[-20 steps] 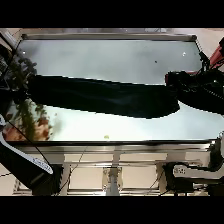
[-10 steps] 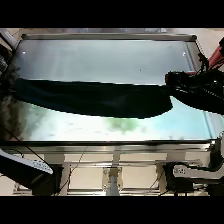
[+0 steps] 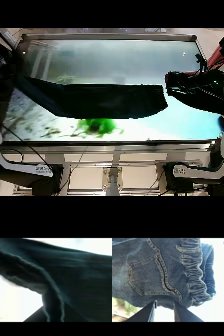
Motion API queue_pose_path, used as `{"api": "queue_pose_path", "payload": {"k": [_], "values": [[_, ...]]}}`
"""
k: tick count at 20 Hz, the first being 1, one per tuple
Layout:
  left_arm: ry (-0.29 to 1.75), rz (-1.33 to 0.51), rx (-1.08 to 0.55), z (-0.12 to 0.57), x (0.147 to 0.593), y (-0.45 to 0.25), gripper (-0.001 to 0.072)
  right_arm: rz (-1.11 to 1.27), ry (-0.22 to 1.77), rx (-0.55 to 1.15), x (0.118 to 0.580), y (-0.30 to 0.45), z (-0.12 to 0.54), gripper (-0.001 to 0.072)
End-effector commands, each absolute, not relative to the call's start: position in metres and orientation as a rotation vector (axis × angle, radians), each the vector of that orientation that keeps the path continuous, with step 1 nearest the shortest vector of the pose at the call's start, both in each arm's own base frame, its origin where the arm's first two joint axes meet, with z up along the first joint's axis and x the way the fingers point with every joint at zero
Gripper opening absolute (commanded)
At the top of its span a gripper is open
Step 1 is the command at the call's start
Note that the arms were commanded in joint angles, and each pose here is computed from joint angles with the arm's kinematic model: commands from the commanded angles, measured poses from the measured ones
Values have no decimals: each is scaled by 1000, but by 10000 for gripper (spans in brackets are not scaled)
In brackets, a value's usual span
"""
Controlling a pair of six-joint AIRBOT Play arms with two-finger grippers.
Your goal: Fold the clothes and pants, and hang the long-sleeved shirts on hangers.
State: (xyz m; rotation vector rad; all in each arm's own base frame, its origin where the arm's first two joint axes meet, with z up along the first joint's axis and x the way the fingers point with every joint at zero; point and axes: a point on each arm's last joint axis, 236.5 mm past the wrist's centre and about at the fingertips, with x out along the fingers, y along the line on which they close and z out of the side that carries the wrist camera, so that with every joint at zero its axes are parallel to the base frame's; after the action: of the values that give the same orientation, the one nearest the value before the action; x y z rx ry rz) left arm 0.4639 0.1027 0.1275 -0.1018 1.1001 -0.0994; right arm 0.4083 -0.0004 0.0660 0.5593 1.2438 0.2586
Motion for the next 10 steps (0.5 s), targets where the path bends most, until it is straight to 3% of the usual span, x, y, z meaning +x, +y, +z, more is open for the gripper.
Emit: {"api": "queue_pose_path", "payload": {"k": [1,4,10], "values": [[1093,-314,97,134,486,-24,22,282,1240,532,407,1,67,273],[1033,-469,180,136,504,-143,22,284,1241,530,407,1,67,274],[1300,-658,274,28,447,-260,24,299,1236,505,407,0,66,274]]}}
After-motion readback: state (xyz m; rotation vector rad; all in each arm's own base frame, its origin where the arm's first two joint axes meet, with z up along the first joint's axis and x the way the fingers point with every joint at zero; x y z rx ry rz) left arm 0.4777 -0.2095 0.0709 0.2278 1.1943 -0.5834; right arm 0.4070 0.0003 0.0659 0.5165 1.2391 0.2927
